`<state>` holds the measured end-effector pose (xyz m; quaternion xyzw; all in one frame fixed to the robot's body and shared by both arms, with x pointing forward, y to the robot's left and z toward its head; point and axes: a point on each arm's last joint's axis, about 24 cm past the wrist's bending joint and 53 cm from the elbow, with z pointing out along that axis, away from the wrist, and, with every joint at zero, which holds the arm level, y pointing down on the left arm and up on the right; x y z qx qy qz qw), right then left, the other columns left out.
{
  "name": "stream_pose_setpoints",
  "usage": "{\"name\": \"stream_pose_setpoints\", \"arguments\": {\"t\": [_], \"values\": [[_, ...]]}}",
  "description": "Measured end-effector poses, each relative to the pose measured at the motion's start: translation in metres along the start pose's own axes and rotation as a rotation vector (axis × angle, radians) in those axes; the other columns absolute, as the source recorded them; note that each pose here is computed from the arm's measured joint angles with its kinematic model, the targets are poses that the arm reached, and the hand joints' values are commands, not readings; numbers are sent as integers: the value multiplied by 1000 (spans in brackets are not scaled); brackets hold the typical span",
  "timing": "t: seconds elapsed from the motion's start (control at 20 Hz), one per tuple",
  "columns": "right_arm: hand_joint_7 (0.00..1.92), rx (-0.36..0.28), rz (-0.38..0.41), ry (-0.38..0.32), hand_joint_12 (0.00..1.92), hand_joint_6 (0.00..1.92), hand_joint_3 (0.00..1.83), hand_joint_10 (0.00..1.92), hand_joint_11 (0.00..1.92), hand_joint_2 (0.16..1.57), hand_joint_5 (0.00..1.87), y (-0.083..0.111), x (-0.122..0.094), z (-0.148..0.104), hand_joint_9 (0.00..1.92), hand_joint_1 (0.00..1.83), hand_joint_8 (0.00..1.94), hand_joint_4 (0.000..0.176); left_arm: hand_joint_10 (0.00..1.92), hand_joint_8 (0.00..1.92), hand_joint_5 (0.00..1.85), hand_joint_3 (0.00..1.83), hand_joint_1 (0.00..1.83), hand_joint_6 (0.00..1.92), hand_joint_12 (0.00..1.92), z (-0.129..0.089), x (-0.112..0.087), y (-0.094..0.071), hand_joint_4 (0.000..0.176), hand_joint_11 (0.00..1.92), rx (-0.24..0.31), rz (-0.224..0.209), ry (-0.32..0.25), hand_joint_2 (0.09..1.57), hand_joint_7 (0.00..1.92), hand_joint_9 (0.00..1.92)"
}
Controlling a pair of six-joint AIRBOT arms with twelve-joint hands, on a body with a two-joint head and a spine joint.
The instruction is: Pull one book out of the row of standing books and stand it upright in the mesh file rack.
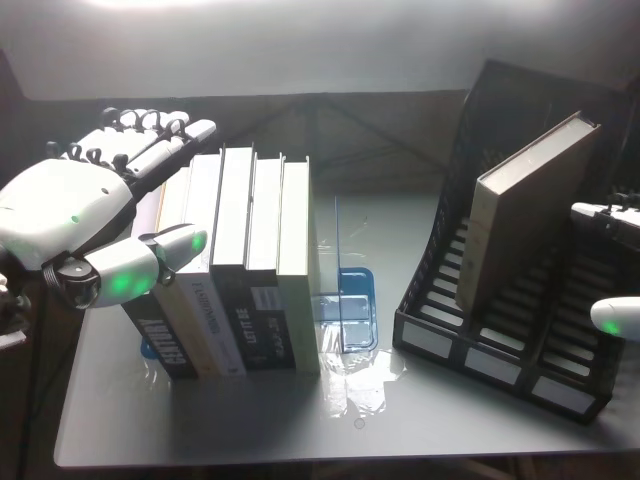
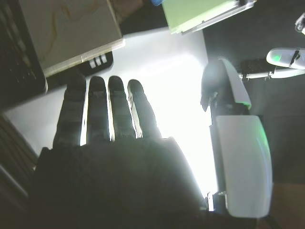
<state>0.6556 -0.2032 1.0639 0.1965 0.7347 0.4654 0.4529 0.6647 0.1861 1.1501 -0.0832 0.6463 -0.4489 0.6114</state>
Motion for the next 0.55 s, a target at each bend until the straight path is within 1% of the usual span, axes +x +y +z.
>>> {"name": "stream_pose_setpoints", "arguments": {"t": [0.05, 0.1, 0.15, 0.2, 0.3, 0.35, 0.4, 0.45, 0.5, 0.55], "values": [[0, 4, -1, 1, 0, 0, 1, 0, 0, 1157, 0, -1, 0, 1, 0, 400, 0, 0, 0, 0, 0, 0, 103, 0, 0, 0, 1, 1, 73, 0, -3, -3, 3, 1438, 0, 0], [0, 8, 0, 5, 0, 0, 2, 0, 0, 1161, 0, -3, 2, 1, 0, 405, 0, 0, 0, 0, 0, 0, 111, 0, 0, -1, 1, 2, 74, 0, -6, -3, 4, 1438, 0, 0], [0, 11, 2, 8, 0, 0, 5, 0, 0, 1167, 0, -4, 3, 1, 0, 389, 0, 0, 0, 0, 0, 0, 124, 0, 0, -1, 1, 2, 68, 0, -7, -6, 4, 1437, 0, 0], [0, 11, 2, 9, 0, 0, 6, 0, 0, 1171, 0, -4, 4, 1, 0, 364, 0, 0, 0, 0, 0, 0, 96, 0, 0, -1, 2, 2, 68, 0, -6, -8, 4, 1435, 0, 0], [0, 10, 2, 8, 0, 0, 11, 0, 0, 1183, 0, -3, 4, 1, 0, 367, 0, 2, 0, 0, 0, 0, 82, 0, 0, -3, 2, 3, 62, 0, -5, -16, 4, 1425, 0, 0], [0, 8, 2, 7, 0, 0, 9, 0, 0, 1182, 0, -3, 3, 1, 0, 381, 0, 11, 0, 0, 0, 0, 81, 0, 0, -4, 3, 3, 64, 0, -5, -21, 5, 1424, 0, 0], [0, 8, -2, 8, 0, 0, 6, 0, 0, 1177, 0, -4, 4, 1, 0, 393, 0, 29, 0, 0, 0, 0, 70, 0, 0, -3, 5, 3, 70, 0, -4, -26, 4, 1426, 0, 0], [0, 2, 0, 9, 0, 0, 4, 0, 0, 1174, 0, -2, 6, 0, 0, 396, 0, 25, 0, 0, 0, 0, 85, 0, 0, -3, 5, 1, 71, 0, 3, -23, 6, 1422, 0, 0], [0, 2, 2, 12, 0, 0, 0, 0, 0, 1162, 0, -1, 8, 0, 0, 394, 0, 55, 0, 0, 0, 0, 76, 0, 0, -4, 6, -1, 77, 0, 5, -32, 4, 1421, 0, 0], [0, -1, 3, 11, 0, 0, 0, 0, 0, 1157, 0, -1, 8, 0, 0, 393, 0, 65, 0, 0, 0, 0, 109, 0, 0, -4, 7, -3, 75, 0, 13, -32, 6, 1419, 0, 0]]}}
